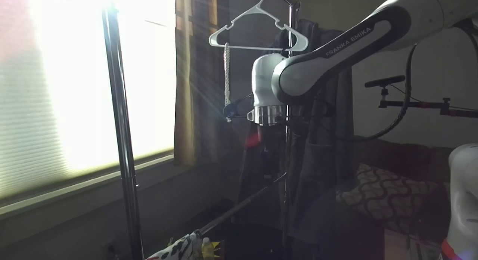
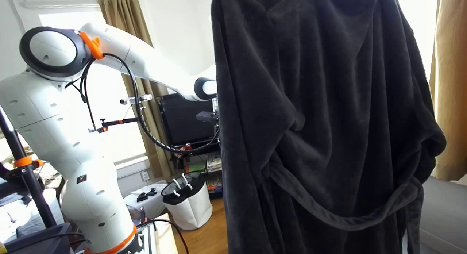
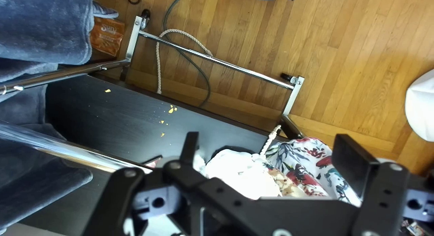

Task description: Remove the black hanger from the white hangers clamp bar and hang it on the bottom rail of the clothes hanging rack

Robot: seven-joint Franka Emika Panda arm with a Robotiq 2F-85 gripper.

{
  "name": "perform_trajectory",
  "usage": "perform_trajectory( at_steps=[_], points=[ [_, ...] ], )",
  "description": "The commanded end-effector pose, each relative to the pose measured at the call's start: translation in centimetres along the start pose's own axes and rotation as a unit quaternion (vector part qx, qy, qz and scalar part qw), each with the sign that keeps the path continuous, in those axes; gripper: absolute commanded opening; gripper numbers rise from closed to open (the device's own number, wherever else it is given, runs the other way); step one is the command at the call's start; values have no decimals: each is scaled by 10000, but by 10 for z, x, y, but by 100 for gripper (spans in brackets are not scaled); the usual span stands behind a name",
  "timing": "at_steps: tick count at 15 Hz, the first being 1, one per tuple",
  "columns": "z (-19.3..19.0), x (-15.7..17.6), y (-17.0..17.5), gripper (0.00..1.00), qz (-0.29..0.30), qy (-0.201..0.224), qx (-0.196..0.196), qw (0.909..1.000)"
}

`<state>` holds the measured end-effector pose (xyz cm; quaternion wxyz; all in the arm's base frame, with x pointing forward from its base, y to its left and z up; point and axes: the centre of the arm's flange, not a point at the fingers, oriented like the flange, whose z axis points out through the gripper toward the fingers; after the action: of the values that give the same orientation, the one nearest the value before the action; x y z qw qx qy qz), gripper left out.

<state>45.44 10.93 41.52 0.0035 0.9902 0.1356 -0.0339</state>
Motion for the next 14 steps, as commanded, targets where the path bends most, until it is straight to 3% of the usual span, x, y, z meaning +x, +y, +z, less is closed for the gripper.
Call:
perform_trajectory(
  at_steps=[1,8,9,13,14],
  points=[
    [3,1,-3,100,107,145,255,9995],
    [2,6,-5,100,340,573,400,9970],
    [-45,-55,0,100,577,688,547,9945],
    [-81,-90,-5,100,1108,1077,663,9858],
    [-60,-38,0,100,833,887,579,9909]
  ],
)
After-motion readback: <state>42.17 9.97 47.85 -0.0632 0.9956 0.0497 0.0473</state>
